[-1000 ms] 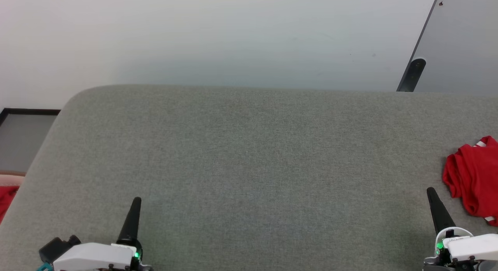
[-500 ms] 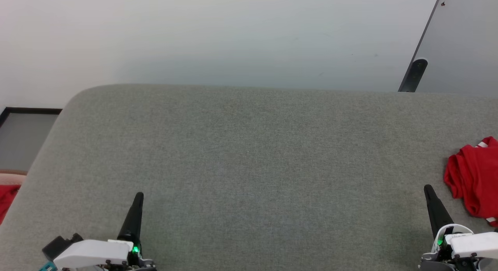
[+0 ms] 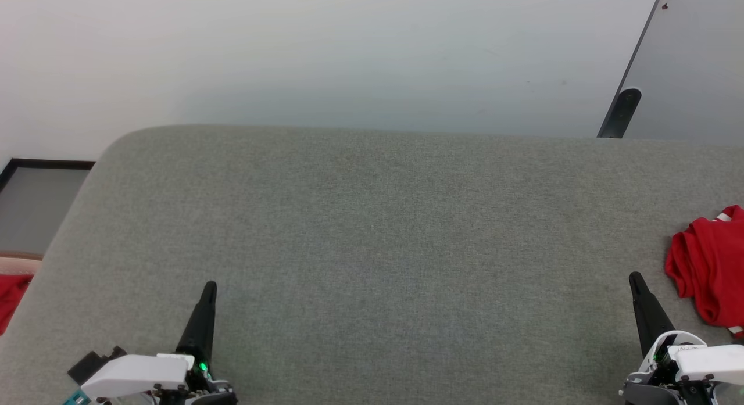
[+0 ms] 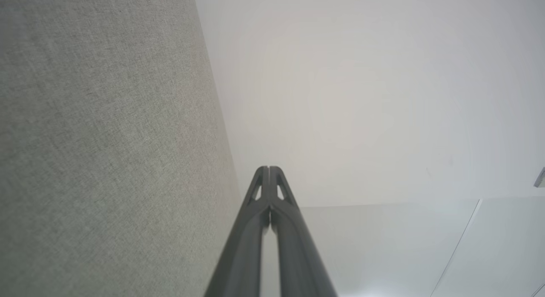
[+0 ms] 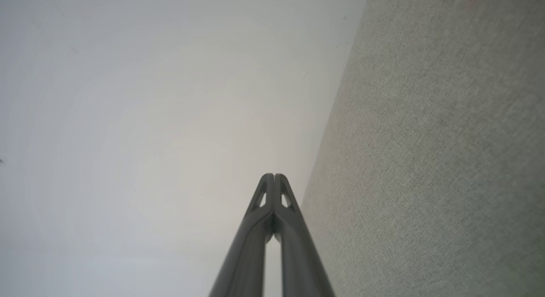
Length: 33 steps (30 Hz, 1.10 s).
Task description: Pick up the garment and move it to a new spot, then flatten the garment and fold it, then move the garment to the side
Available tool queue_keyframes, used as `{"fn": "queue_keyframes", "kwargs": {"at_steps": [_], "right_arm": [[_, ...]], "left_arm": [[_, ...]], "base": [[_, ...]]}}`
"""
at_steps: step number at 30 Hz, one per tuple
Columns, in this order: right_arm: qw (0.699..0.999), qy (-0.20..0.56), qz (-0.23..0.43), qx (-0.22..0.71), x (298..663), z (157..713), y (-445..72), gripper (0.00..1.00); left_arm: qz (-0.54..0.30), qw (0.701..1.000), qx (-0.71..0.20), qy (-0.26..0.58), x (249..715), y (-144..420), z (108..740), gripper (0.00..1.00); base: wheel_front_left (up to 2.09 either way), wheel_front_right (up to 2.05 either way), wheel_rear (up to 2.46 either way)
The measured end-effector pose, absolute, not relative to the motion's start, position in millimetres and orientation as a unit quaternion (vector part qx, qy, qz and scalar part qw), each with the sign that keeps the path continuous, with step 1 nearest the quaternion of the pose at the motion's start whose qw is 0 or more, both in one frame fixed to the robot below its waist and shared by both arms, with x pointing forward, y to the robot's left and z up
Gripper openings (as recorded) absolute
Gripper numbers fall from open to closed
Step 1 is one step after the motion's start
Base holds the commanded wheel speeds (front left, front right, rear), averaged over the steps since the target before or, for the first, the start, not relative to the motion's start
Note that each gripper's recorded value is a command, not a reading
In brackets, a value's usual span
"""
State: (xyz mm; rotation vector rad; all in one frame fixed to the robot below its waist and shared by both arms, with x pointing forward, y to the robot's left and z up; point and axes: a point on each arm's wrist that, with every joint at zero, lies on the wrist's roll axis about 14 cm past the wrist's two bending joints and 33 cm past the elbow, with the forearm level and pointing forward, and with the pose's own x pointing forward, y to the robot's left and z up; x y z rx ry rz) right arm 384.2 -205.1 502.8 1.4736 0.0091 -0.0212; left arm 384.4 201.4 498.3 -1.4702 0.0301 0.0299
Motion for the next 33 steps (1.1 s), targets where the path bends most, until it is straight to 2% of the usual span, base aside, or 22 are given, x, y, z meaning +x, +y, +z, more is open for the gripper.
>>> {"fn": "queue_keyframes", "kwargs": {"at_steps": [15, 33], "right_arm": [[0.708, 0.005, -0.005, 0.706, 386.6, 503.0, -200.7, 0.0], [0.707, 0.002, -0.002, 0.707, 388.6, 505.9, -200.2, 0.0]], "left_arm": [[0.004, 0.706, -0.708, 0.004, 387.5, 199.8, 503.9, 0.0], [0.004, 0.706, -0.708, 0.004, 387.6, 199.7, 504.1, 0.0]], "base": [[0.0, 0.0, 0.0], [0.0, 0.0, 0.0]]}}
